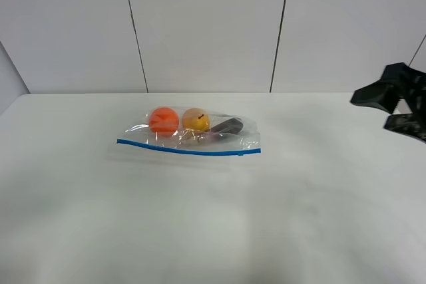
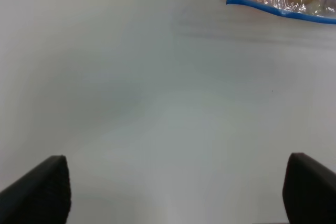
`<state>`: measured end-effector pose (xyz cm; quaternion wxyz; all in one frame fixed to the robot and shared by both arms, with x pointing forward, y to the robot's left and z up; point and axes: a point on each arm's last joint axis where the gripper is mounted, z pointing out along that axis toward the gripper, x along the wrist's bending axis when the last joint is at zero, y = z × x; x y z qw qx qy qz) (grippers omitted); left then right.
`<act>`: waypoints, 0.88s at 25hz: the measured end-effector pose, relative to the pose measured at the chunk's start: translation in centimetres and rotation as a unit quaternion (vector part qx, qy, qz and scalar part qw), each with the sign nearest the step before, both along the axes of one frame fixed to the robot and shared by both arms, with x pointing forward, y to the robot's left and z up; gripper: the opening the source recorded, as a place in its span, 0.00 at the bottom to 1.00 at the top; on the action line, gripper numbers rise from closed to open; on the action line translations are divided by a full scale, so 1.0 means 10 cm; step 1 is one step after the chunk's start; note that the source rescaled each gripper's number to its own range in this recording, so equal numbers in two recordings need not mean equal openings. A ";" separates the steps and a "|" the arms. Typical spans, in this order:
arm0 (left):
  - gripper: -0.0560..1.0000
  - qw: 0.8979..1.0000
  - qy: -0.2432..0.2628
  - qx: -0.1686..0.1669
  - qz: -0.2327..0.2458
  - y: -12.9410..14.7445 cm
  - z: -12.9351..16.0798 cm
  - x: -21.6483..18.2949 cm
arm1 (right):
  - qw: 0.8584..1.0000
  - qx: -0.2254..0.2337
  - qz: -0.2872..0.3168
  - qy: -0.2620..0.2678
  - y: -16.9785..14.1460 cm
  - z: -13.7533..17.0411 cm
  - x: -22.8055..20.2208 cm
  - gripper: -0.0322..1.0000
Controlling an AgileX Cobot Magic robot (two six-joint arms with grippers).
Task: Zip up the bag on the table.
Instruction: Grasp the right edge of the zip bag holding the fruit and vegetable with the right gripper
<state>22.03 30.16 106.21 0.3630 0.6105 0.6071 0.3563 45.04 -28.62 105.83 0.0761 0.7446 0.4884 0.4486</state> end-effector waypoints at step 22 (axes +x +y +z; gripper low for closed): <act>1.00 1.000 0.000 0.000 0.000 0.00 0.00 0.00 | 0.957 0.202 0.175 0.114 0.27 -1.30 0.75 0.93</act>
